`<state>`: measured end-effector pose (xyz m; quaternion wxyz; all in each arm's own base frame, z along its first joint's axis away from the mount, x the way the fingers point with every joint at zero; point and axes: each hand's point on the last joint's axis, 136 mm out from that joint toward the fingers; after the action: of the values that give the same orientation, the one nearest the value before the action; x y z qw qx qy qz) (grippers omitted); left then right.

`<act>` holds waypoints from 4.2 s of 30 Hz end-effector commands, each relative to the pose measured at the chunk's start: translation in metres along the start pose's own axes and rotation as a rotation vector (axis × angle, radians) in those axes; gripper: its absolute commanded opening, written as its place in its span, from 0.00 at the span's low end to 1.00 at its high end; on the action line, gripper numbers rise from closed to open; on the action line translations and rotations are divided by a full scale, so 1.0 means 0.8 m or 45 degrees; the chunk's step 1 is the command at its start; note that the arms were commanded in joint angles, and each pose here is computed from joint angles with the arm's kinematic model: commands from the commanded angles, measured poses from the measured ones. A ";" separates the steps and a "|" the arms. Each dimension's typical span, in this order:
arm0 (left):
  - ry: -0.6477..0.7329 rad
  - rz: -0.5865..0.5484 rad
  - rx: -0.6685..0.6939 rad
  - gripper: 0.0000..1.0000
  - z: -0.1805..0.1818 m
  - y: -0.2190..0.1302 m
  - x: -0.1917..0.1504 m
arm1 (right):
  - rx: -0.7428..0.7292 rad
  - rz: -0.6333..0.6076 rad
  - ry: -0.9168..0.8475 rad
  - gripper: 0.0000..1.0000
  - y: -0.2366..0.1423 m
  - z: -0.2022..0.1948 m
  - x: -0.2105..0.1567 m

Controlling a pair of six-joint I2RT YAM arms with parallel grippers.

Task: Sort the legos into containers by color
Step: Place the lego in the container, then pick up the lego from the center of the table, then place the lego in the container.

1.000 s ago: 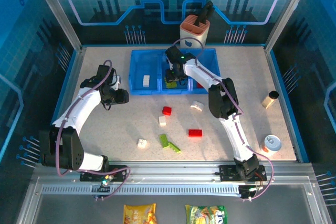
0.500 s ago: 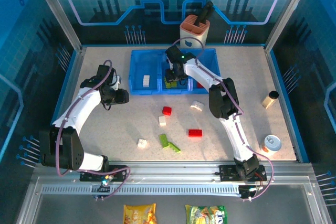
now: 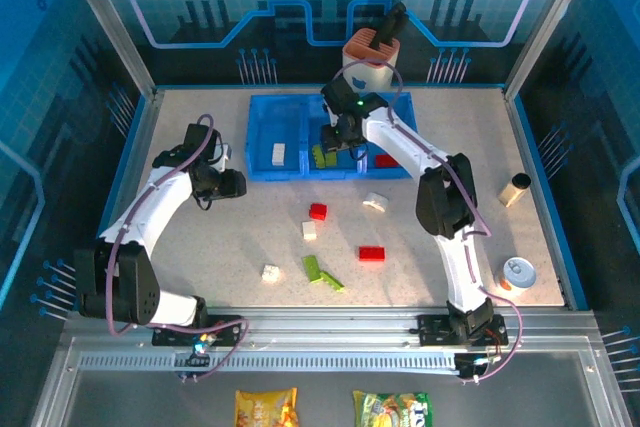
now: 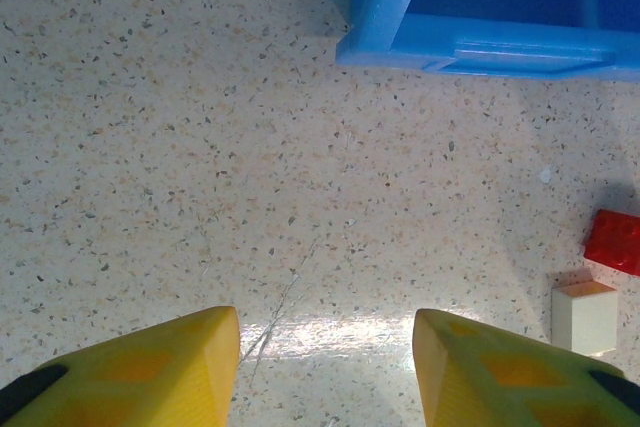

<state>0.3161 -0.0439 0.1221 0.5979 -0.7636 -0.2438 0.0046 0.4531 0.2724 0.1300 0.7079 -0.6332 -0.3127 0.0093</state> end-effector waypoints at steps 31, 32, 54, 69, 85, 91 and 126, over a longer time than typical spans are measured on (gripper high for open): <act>-0.004 0.052 -0.017 0.50 0.001 0.006 -0.007 | -0.170 0.423 -0.616 0.50 -0.024 -0.057 -0.194; -0.002 0.053 -0.016 0.50 0.001 0.006 -0.007 | -0.161 0.428 -0.612 0.51 -0.020 -0.058 -0.197; -0.004 0.069 -0.014 0.50 0.002 0.010 -0.009 | -0.050 0.511 -0.495 0.55 0.046 -0.064 -0.237; -0.005 0.072 -0.016 0.50 0.001 0.010 -0.010 | -0.021 0.516 -0.492 0.41 0.041 -0.056 -0.237; -0.005 0.063 -0.014 0.50 0.001 0.008 -0.009 | -0.033 0.497 -0.538 0.36 0.019 -0.030 -0.231; -0.001 0.052 -0.012 0.50 0.002 0.007 -0.008 | -0.039 0.469 -0.636 0.36 0.006 0.008 -0.218; -0.001 0.031 0.011 0.50 0.006 0.004 -0.005 | 0.364 -0.267 -0.118 0.32 -0.005 0.219 0.022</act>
<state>0.3160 -0.0463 0.1154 0.5962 -0.7677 -0.2344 0.0138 0.3647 0.4178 0.1315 0.7442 -0.5215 -0.4137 0.0551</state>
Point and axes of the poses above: each hand's point on the last joint's axis, 136 mm out from that joint toward the fingers, its own y axis out along the fingers, its own z axis along the line the jaws close on, x = y × z, and after that the axes turned 12 degrees about -y, right-handed
